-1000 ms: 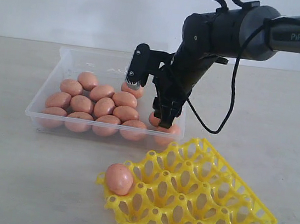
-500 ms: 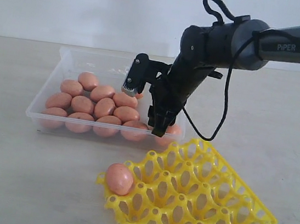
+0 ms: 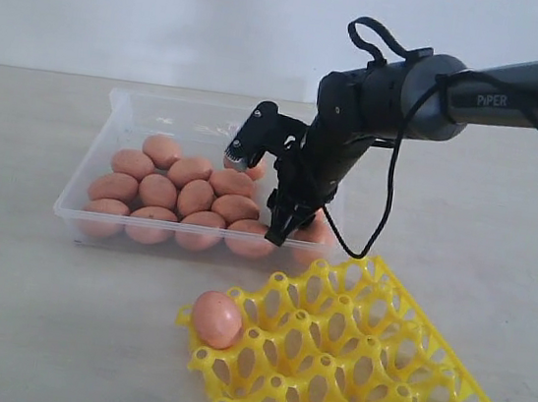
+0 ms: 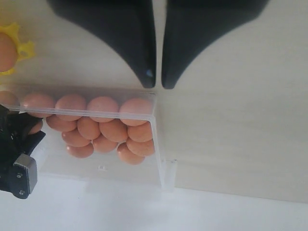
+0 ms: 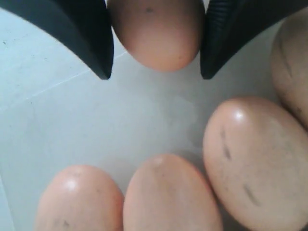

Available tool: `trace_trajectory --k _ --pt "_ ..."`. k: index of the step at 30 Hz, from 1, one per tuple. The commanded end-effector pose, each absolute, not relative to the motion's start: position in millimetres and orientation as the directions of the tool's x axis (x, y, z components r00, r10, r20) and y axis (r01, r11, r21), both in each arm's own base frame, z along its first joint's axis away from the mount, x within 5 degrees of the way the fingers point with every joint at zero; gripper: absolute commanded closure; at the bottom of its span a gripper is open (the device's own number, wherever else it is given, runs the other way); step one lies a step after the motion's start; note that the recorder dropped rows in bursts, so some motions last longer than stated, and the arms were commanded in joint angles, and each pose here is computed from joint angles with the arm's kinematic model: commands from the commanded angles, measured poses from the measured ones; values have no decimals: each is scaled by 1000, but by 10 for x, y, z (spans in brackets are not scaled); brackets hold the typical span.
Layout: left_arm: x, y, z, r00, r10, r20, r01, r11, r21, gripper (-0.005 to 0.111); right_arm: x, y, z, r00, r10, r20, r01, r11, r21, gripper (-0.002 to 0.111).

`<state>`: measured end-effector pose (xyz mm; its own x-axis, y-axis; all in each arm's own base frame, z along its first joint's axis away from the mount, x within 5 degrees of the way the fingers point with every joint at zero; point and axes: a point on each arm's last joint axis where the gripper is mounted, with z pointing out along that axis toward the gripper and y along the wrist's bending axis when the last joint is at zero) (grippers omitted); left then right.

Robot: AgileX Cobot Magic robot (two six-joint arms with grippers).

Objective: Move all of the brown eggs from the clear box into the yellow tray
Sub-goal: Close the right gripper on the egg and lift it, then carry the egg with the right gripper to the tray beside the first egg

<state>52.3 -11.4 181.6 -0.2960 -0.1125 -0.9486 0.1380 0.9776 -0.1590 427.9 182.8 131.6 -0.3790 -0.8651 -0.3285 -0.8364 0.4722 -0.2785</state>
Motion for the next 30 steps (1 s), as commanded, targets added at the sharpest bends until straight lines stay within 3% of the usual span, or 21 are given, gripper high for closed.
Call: trace_trajectory --k 1,8,15,21,30 --pt "528 -114 1808 -294 -104 -950 140 979 -151 103 4324 1824 1397 -398 -837 -375 -807 514 -291 108" --pt "528 -114 1808 -294 -104 -950 140 979 -151 103 4351 1901 1708 -474 -682 -557 -711 670 -215 108" --pt "528 -114 1808 -294 -104 -950 140 979 -151 103 4340 1914 1728 -556 -590 -586 -654 745 -130 108" --pt "528 -114 1808 -294 -104 -950 140 979 -151 103 4311 1989 1807 -666 -389 -636 -554 830 72 108" --pt "528 -114 1808 -294 -104 -950 140 979 -151 103 4196 1929 2119 -634 -201 -746 -459 875 154 108"
